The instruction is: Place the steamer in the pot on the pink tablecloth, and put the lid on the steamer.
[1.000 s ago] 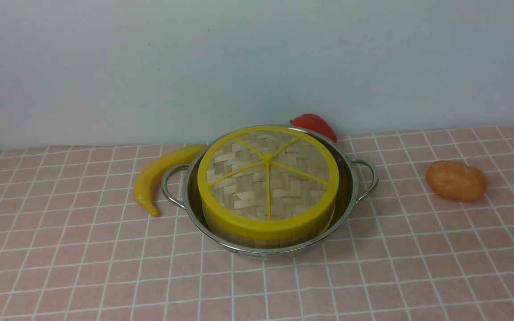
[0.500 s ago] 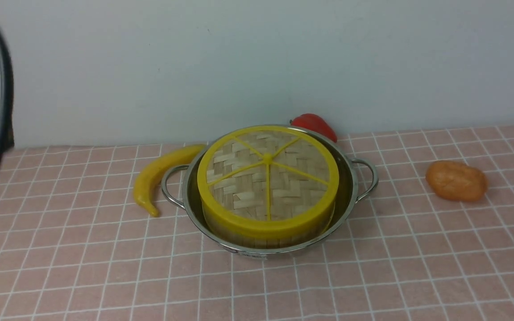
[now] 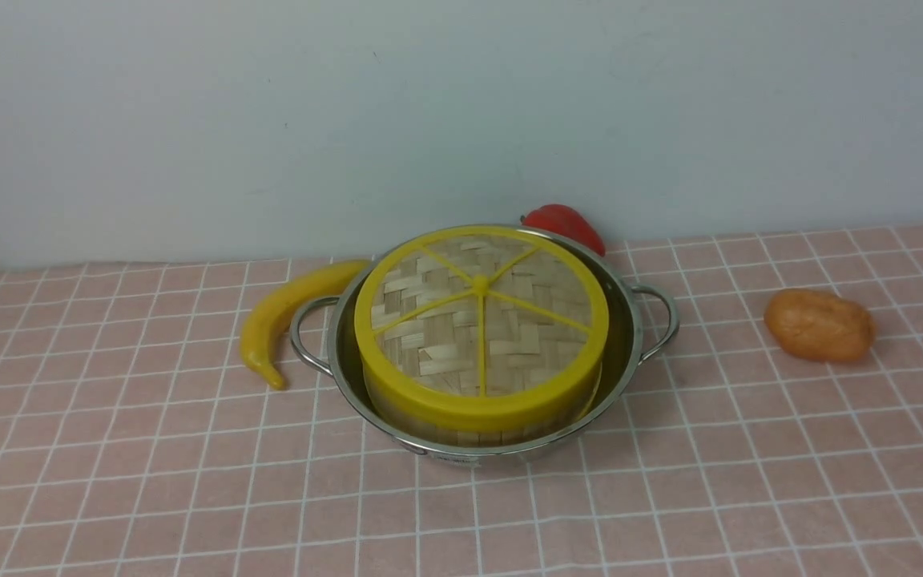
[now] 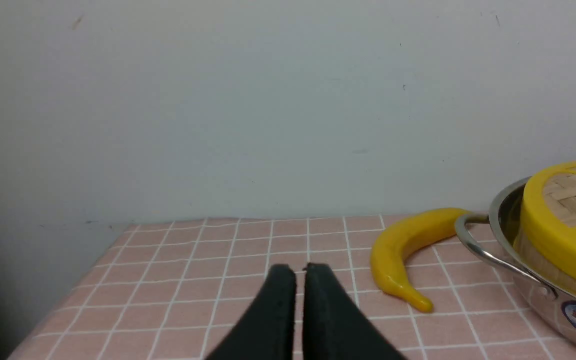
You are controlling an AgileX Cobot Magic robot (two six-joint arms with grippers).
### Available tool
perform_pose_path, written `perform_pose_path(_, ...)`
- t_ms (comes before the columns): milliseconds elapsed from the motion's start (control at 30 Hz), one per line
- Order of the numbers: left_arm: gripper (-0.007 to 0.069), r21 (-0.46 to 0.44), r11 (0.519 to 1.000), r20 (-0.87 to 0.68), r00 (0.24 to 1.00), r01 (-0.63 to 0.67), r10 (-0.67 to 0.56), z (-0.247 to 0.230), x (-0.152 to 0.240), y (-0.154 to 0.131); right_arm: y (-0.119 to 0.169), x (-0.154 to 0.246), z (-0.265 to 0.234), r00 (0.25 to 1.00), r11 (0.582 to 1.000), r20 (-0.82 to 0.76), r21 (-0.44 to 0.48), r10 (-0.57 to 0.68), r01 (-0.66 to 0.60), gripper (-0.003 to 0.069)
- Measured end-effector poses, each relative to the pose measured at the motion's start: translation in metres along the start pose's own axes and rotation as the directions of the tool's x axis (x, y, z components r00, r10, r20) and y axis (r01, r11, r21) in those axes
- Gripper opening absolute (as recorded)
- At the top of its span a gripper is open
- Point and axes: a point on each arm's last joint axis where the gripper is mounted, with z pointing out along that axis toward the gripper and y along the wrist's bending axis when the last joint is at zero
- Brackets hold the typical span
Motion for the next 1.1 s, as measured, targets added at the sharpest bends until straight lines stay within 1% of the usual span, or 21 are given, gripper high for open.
perform_pose_path(367, 0.0053, -0.002, 1.000, 0.020, 1.000, 0.000, 0.000, -0.002, -0.001, 0.000, 0.001, 0.000, 0.000, 1.000, 1.000, -0.003, -0.008, 0.005, -0.005, 0.0295)
perform_pose_path(700, 0.0064, -0.002, 1.000, 0.020, 1.000, 0.000, 0.000, -0.002, -0.001, 0.000, 0.001, 0.000, 0.000, 1.000, 1.000, -0.002, -0.005, -0.004, 0.004, 0.0295)
perform_pose_path(767, 0.0069, -0.002, 1.000, 0.020, 1.000, 0.000, 0.000, -0.002, -0.001, 0.000, -0.003, 0.000, -0.002, 0.999, 0.999, 0.032, 0.033, -0.041, 0.040, 0.0295)
perform_pose_path(867, 0.0075, -0.002, 1.000, 0.020, 1.000, 0.000, 0.000, -0.002, -0.001, 0.000, -0.010, -0.003, -0.003, 0.985, 0.991, 0.163, 0.132, -0.058, 0.037, 0.0295)
perform_pose_path(900, 0.0075, -0.002, 1.000, 0.020, 1.000, 0.000, 0.000, -0.002, -0.001, 0.000, -0.011, -0.002, -0.002, 0.985, 0.990, 0.159, 0.136, -0.061, 0.040, 0.0295)
perform_pose_path(933, 0.0075, -0.002, 1.000, 0.020, 1.000, 0.000, 0.000, -0.002, -0.001, 0.000, -0.013, -0.002, 0.000, 0.975, 0.985, 0.212, 0.166, -0.070, 0.035, 0.0295)
perform_pose_path(967, 0.0076, -0.002, 1.000, 0.020, 1.000, 0.000, 0.000, -0.002, -0.001, 0.000, -0.019, -0.001, 0.003, 0.940, 0.976, 0.326, 0.216, -0.105, 0.034, 0.0295)
perform_pose_path(1000, 0.0082, -0.002, 1.000, 0.020, 1.000, 0.000, 0.000, -0.002, -0.001, 0.000, -0.023, 0.004, 0.007, 0.926, 0.970, 0.356, 0.241, -0.126, 0.039, 0.0295)
perform_pose_path(1033, 0.0083, -0.002, 1.000, 0.020, 1.000, 0.000, 0.000, -0.002, -0.001, 0.000, -0.024, 0.005, 0.008, 0.922, 0.969, 0.364, 0.245, -0.130, 0.040, 0.0295)
perform_pose_path(1067, 0.0085, -0.002, 1.000, 0.020, 1.000, 0.000, 0.000, -0.002, -0.001, 0.000, -0.028, 0.011, 0.012, 0.897, 0.969, 0.413, 0.242, -0.156, 0.058, 0.0295)
perform_pose_path(1100, 0.0085, -0.002, 1.000, 0.020, 1.000, 0.000, 0.000, -0.002, -0.001, 0.000, -0.031, 0.018, 0.016, 0.869, 0.957, 0.460, 0.284, -0.182, 0.050, 0.0295)
